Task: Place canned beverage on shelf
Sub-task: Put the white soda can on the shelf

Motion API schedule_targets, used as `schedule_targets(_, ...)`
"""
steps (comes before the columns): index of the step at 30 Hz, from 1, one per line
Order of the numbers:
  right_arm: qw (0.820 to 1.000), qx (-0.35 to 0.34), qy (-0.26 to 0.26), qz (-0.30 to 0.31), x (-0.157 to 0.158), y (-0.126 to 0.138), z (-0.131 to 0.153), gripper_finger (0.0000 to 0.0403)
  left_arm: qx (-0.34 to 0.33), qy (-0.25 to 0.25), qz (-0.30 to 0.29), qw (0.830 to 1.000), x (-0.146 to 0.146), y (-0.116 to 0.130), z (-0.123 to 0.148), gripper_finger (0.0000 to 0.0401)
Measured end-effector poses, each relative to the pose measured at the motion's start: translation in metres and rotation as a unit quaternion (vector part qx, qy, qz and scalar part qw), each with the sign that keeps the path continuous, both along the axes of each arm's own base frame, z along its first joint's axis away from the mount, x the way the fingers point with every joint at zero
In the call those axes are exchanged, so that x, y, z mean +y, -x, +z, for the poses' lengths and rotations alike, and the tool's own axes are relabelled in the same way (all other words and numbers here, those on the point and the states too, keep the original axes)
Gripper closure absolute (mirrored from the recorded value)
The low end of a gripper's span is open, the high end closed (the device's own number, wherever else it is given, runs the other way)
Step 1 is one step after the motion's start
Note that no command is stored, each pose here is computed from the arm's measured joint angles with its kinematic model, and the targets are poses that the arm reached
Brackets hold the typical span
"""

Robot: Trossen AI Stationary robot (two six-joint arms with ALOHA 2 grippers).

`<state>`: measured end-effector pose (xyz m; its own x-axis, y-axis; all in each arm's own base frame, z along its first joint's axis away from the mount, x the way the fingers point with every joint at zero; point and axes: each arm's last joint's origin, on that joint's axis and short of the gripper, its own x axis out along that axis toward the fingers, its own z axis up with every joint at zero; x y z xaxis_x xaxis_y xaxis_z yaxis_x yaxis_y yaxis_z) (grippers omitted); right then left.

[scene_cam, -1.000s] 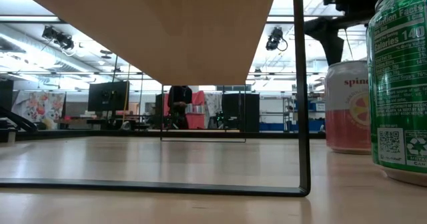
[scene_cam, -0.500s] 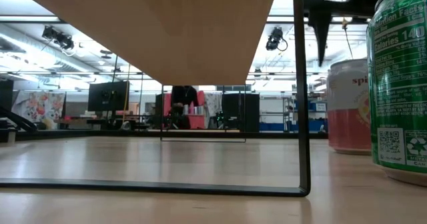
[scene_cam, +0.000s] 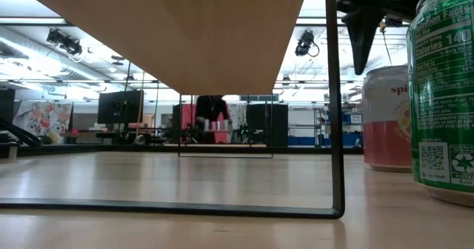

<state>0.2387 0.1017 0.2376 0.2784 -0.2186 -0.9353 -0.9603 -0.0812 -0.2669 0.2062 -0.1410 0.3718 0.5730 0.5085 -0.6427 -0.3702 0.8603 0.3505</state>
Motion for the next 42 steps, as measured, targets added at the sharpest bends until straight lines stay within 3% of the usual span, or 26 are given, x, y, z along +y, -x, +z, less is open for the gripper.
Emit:
schedule_targets(10, 0.999, 0.019, -0.051, -0.006, -0.006, 0.002, -0.026, 0.0025, -0.003, 0.003, 0.003, 1.0, 0.0, 0.0, 0.0, 0.0161)
schedule_targets(22, 0.98, 0.003, -0.143, -0.134, -0.012, -0.003, -0.035, 0.0054, 0.0, 0.019, 0.006, 1.0, -0.001, 0.0, 0.0, 0.0161)
schedule_targets(32, 0.928, -0.016, -0.224, -0.296, -0.008, -0.009, -0.027, 0.0079, 0.0, 0.018, 0.006, 1.0, -0.001, 0.0, 0.0, 0.0161)
schedule_targets(42, 0.843, -0.059, -0.285, -0.453, -0.012, -0.026, 0.035, 0.0078, 0.007, 0.024, 0.001, 1.0, -0.001, 0.0, -0.001, 0.0161)
